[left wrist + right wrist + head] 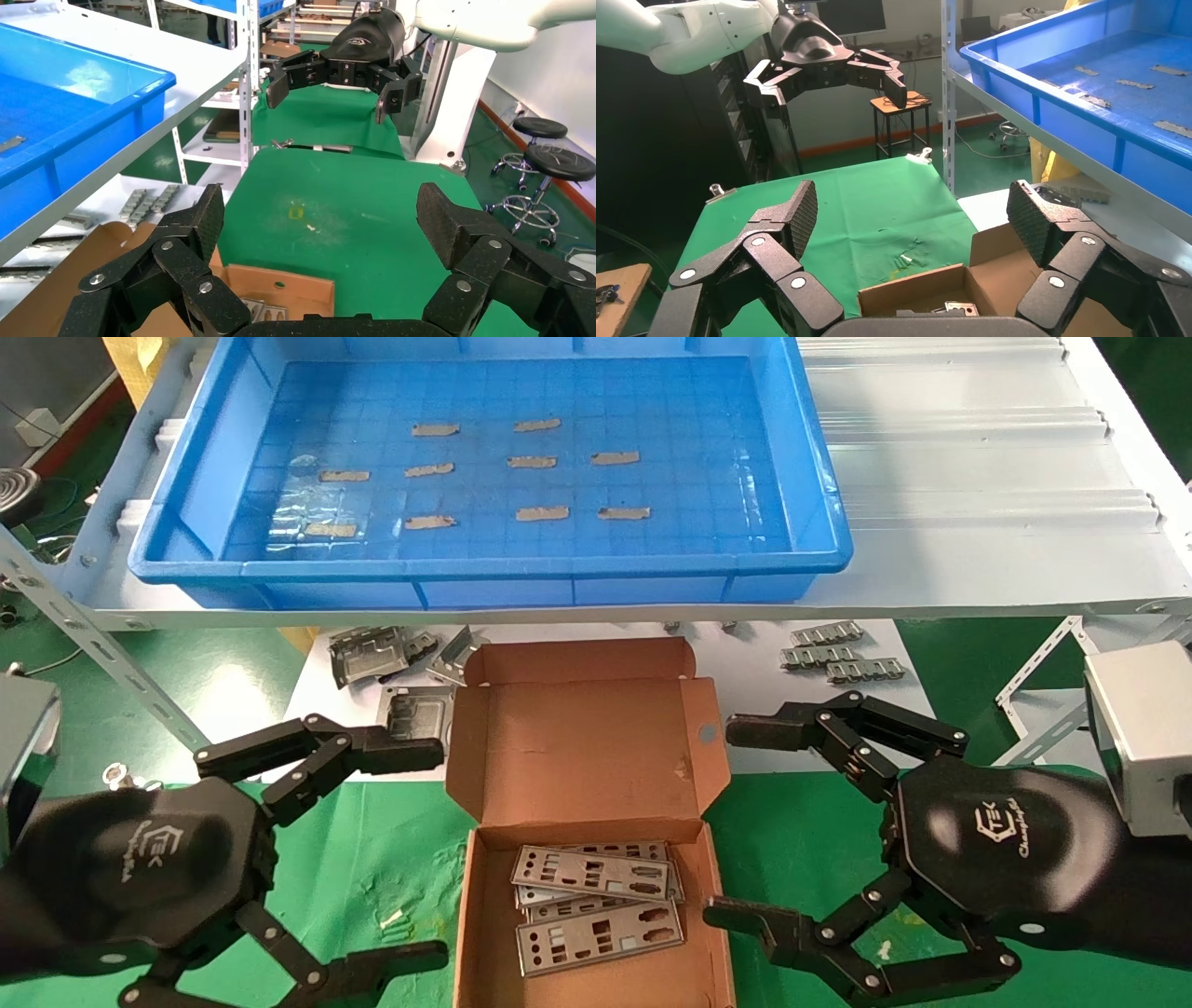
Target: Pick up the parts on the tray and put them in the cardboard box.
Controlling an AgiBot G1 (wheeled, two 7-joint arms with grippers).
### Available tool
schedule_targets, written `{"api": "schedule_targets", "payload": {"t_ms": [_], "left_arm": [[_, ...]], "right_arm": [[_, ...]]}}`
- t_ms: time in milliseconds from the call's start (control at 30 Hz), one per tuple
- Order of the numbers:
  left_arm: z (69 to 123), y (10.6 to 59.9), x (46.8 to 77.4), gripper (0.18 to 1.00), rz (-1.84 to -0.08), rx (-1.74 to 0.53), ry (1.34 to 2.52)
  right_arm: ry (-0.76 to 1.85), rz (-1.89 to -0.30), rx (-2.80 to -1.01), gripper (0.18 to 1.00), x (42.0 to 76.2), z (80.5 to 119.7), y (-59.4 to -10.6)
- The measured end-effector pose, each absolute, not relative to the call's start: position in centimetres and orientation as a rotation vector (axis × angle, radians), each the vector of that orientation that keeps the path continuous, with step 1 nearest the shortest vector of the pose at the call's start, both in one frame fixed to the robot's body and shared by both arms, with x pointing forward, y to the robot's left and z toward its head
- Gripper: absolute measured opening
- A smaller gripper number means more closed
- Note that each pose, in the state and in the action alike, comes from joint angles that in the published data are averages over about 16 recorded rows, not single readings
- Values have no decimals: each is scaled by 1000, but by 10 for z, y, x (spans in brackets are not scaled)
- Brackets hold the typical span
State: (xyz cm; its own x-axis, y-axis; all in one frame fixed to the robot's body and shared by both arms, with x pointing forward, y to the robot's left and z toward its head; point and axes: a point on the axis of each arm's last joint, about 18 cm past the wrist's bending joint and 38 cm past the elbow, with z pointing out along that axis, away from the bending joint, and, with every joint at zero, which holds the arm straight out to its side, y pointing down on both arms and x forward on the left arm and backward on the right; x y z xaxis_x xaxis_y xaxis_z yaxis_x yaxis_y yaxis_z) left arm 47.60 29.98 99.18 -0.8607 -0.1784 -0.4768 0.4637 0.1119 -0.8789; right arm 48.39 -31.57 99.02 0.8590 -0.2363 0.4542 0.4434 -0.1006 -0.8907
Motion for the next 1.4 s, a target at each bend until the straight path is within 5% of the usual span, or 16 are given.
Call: {"api": "schedule_targets", "payload": {"t_ms": [1400], "left_arm": [[992, 300, 476, 1001, -1799, 277, 1925]], "right_arm": [[-168, -575, -1572, 1000, 484, 990, -316]]}}
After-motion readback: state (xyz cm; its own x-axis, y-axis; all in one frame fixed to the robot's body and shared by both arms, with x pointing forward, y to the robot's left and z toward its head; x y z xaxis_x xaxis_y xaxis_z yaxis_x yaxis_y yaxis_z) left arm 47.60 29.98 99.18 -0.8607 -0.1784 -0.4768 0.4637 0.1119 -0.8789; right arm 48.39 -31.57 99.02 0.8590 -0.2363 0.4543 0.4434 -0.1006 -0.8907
